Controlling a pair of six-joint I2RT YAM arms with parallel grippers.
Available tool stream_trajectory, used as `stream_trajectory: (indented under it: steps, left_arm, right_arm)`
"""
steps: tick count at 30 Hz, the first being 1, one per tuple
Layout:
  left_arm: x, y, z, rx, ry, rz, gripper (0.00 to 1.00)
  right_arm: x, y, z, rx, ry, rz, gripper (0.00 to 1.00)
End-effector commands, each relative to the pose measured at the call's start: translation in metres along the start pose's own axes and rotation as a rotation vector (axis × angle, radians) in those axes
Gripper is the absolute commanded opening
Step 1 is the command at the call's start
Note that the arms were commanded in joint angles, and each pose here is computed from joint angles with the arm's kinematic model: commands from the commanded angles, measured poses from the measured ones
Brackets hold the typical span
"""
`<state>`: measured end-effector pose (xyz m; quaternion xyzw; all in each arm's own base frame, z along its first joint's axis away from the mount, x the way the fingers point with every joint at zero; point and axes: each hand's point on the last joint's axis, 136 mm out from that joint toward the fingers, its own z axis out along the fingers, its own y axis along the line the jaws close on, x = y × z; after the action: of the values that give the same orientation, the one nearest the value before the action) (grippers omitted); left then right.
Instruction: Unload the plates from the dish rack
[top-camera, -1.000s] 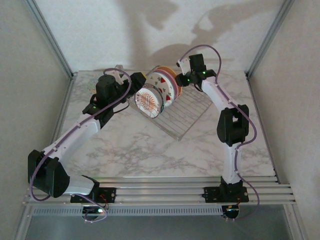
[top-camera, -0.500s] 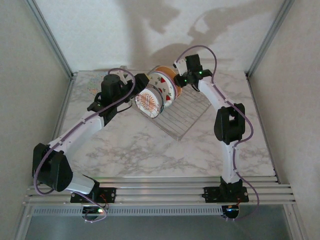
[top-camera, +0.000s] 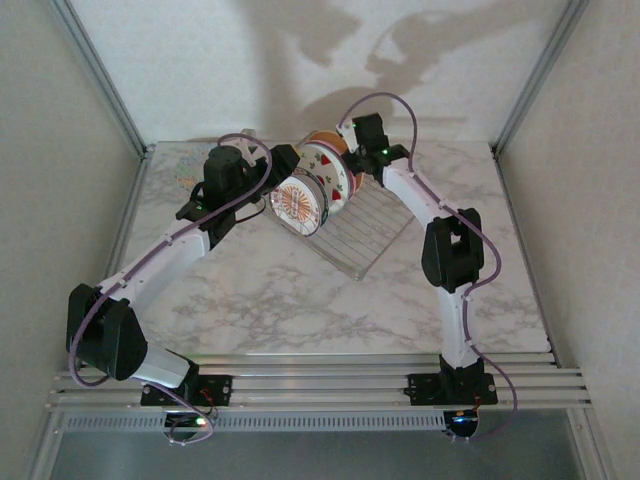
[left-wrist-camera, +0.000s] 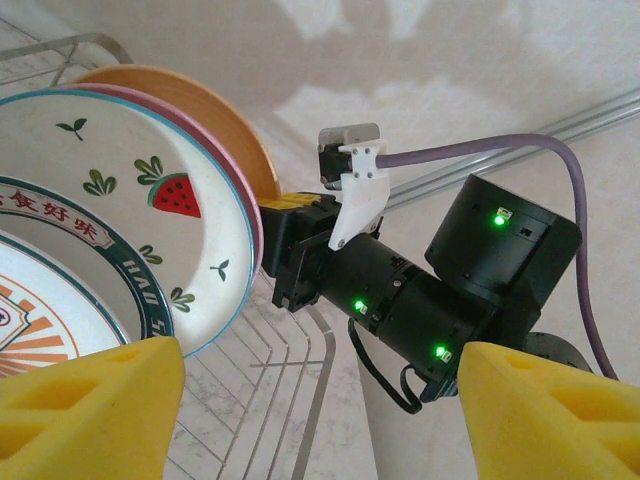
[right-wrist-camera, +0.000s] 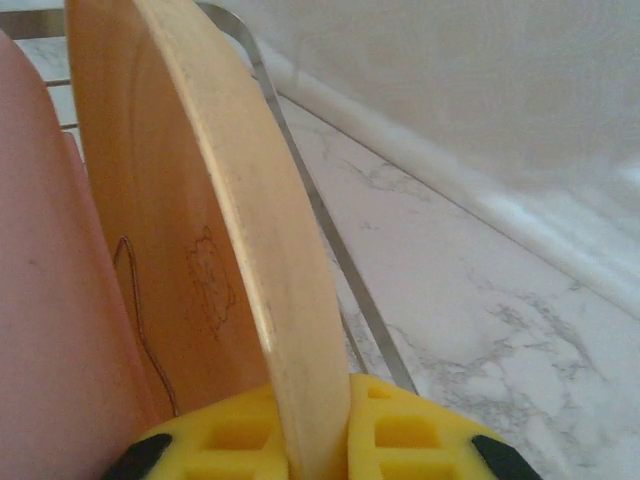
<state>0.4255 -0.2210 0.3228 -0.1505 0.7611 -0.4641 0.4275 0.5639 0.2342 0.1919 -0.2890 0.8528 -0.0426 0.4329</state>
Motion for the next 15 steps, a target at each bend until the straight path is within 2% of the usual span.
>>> stream_trajectory:
  steps: [1, 6, 15]
  left_arm:
    - [-0.004, -0.019, 0.002, 0.058, -0.003, 0.028, 0.72]
    - [-0.003, -0.018, 0.002, 0.062, -0.002, 0.023, 0.72]
    - [-0.003, -0.021, 0.004, 0.088, -0.005, 0.008, 0.72]
  right_arm:
    - [-0.039, -0.014, -0.035, 0.112, -0.105, -0.021, 0.00]
    - [-0.050, -0.027, -0.053, 0.227, -0.133, -0.021, 0.00]
    - [-0.063, -0.043, -0.082, 0.348, -0.174, -0.043, 0.00]
